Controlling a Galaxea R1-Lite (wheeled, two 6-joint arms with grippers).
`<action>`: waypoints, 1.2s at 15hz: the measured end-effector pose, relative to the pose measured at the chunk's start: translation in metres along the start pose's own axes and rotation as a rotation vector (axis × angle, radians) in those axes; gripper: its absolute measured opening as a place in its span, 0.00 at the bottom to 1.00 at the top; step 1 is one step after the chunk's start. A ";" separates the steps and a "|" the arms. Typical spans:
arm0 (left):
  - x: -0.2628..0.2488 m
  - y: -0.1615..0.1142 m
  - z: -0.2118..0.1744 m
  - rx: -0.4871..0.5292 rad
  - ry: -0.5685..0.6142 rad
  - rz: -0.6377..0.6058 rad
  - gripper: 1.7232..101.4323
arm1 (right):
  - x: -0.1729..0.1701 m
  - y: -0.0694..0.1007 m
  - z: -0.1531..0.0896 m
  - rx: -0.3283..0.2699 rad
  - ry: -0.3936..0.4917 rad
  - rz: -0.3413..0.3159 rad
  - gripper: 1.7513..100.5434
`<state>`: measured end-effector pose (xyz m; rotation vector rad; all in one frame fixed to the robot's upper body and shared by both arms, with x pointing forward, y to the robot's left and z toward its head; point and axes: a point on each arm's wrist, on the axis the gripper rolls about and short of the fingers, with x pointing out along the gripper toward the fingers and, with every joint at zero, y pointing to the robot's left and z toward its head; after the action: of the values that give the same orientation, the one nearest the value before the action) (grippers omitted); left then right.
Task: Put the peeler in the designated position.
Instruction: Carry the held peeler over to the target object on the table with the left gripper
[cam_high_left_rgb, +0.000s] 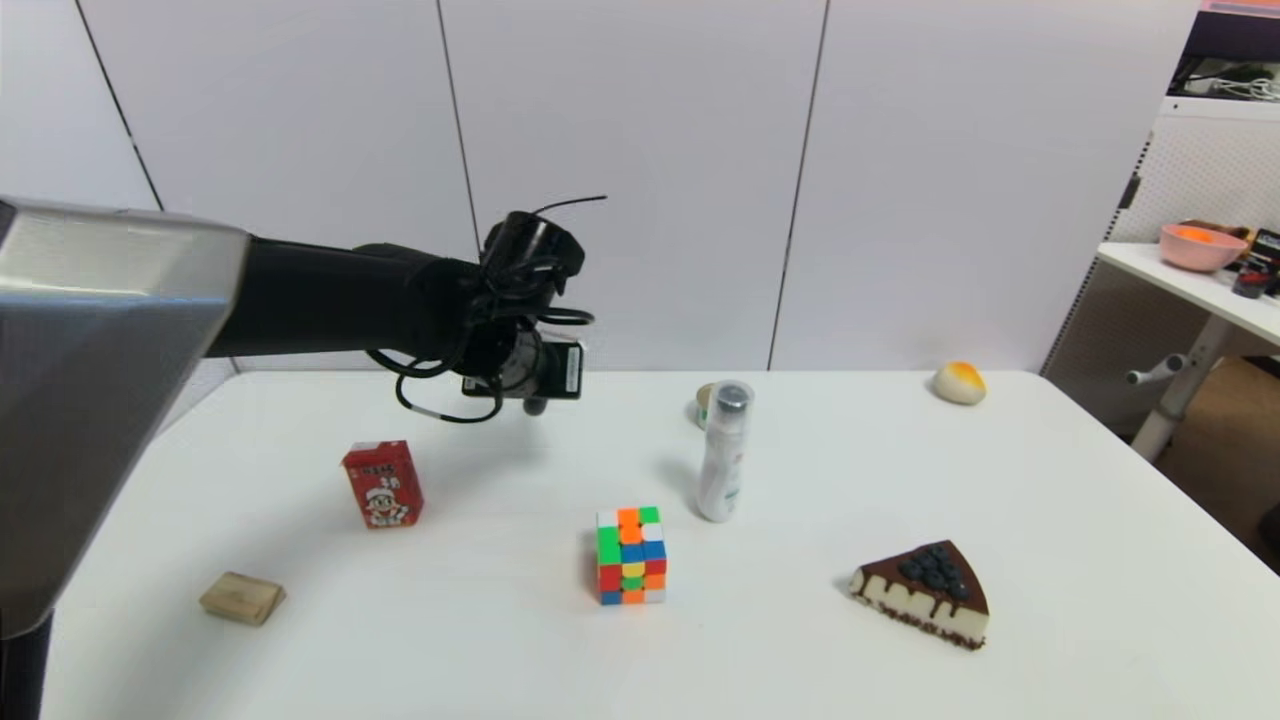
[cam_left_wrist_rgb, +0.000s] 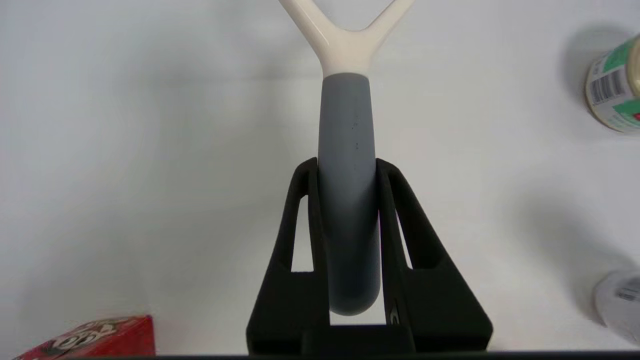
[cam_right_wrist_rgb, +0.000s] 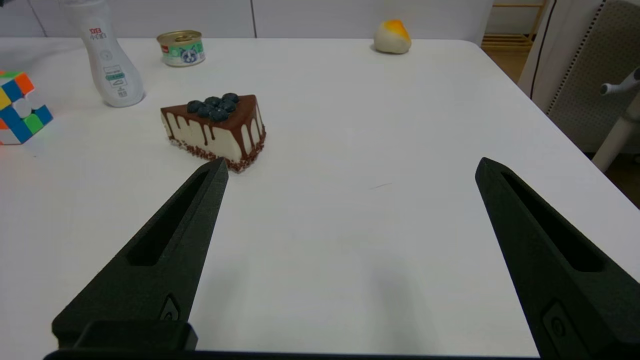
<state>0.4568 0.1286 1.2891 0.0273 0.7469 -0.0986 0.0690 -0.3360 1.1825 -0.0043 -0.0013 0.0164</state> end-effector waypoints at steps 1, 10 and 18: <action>-0.010 0.001 0.000 0.000 -0.009 -0.005 0.17 | 0.000 0.000 0.000 0.000 0.000 0.000 0.97; -0.108 -0.017 -0.017 0.060 -0.092 -0.141 0.17 | 0.000 0.000 0.000 0.000 0.000 0.000 0.97; -0.199 -0.081 -0.061 0.022 -0.180 -0.285 0.17 | 0.000 0.000 0.000 0.000 0.000 0.000 0.97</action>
<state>0.2622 0.0678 1.3808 -0.0668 0.5663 -0.3767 0.0690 -0.3360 1.1825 -0.0038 -0.0013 0.0168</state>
